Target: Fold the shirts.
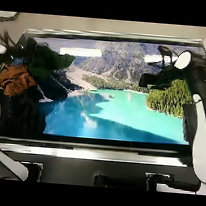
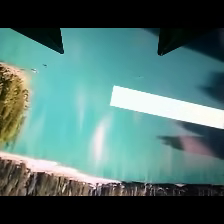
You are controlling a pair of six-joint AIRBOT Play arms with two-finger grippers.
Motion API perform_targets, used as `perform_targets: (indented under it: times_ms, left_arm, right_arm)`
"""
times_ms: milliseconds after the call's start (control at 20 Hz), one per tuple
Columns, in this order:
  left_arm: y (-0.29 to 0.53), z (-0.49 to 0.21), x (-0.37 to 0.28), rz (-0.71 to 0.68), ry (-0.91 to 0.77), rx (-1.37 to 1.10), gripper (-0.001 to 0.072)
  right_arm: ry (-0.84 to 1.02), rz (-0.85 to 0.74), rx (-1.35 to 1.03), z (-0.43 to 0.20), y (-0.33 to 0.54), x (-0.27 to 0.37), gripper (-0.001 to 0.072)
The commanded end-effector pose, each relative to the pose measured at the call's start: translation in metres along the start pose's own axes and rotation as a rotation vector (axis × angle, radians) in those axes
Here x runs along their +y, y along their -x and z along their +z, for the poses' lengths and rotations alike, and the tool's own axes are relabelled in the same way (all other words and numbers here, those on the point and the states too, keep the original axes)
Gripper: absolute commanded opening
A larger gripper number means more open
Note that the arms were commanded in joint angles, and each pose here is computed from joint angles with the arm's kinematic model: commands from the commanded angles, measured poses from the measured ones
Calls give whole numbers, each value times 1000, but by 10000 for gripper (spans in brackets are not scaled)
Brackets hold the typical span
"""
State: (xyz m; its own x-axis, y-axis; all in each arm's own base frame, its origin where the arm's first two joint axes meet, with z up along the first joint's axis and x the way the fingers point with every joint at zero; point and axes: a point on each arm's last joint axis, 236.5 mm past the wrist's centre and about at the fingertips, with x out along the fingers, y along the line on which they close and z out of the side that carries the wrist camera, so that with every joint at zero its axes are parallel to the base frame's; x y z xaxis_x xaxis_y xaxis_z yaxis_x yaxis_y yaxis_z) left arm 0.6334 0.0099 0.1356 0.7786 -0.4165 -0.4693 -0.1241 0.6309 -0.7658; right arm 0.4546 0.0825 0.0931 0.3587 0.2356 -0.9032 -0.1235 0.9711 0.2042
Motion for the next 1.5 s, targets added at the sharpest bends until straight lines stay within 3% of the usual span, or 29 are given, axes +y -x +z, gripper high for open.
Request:
perform_targets:
  times_ms: [0, 250, 450, 750, 1050, 1100, 1150, 1300, 1450]
  left_arm:
    - [82, -53, -142, -159, -431, 66, 29]
    - [192, -174, -277, -302, -797, 130, 29]
    - [221, -243, -286, -306, -926, 281, 29]
    - [143, -343, -241, -266, -901, 615, 30]
    - [40, -559, -219, -352, -796, 952, 41]
    - [35, -580, -208, -336, -801, 1001, 331]
    - [35, -584, -200, -318, -807, 1043, 720]
    - [32, -493, -166, -127, -890, 973, 718]
    - [58, -369, -96, 186, -883, 879, 718]
  right_arm:
    - [63, -127, -93, 6, 48, -20, 676]
    - [96, -174, -303, 4, 149, -10, 676]
    - [107, -173, -370, -26, 207, 1, 676]
    - [96, -189, -236, -87, 227, 1, 676]
    - [67, -332, -252, -70, 224, -35, 677]
    - [63, -353, -239, -68, 220, -40, 677]
    - [58, -352, -219, -67, 213, -41, 678]
    - [10, -242, -90, -77, 175, -24, 679]
    - [-5, 32, 165, -126, 94, 24, 679]
